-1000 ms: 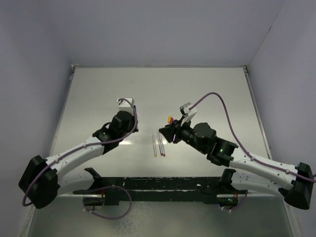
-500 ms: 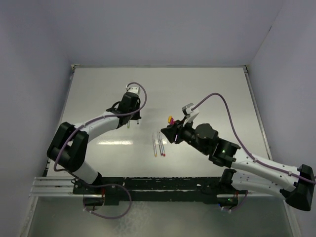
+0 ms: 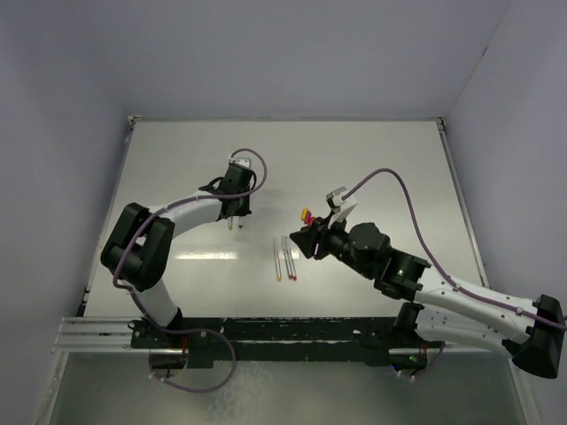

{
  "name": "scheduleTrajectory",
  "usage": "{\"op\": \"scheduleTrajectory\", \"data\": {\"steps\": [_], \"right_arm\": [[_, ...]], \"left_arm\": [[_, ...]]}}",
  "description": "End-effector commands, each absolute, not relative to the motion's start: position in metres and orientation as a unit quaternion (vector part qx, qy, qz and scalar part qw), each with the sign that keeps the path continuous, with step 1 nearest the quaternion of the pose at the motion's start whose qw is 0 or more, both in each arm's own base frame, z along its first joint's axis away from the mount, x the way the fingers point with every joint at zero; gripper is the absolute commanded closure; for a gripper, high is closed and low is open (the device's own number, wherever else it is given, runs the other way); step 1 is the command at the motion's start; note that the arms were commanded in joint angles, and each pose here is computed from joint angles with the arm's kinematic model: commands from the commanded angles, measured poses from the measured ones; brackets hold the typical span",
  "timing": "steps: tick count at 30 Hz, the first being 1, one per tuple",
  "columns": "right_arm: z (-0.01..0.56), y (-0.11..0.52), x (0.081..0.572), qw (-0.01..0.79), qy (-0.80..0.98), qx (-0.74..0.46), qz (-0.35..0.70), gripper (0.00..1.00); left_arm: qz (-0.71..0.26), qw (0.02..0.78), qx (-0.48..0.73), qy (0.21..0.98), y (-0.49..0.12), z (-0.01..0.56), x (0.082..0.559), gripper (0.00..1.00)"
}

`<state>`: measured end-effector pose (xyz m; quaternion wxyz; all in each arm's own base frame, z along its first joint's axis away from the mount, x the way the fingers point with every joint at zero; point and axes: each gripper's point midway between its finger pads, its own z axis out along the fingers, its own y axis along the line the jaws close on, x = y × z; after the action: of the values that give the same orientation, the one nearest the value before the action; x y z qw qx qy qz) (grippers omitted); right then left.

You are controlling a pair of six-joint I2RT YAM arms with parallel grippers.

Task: Insert the pens into the pen caps

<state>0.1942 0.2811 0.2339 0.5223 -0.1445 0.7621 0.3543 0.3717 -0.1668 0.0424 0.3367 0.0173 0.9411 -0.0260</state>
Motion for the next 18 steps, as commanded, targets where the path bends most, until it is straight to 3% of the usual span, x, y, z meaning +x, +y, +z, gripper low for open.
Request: {"op": "scheduleTrajectory", "data": {"steps": [1,6,18], "right_arm": [[0.243,0.281,0.197,0.534,0.754,-0.131,0.359,0.59],[0.241,0.283,0.197,0.531,0.756,-0.136,0.358,0.59],[0.237,0.282,0.198,0.530,0.759,-0.135,0.353,0.58]], "left_arm": [[-0.006,0.348,-0.002,0.937,-0.156,0.049,0.386,1.00],[0.006,0.332,-0.006,0.943,-0.153,0.038,0.386,1.00],[-0.010,0.328,-0.004,0.945,-0.159,0.040,0.388,0.82]]}}
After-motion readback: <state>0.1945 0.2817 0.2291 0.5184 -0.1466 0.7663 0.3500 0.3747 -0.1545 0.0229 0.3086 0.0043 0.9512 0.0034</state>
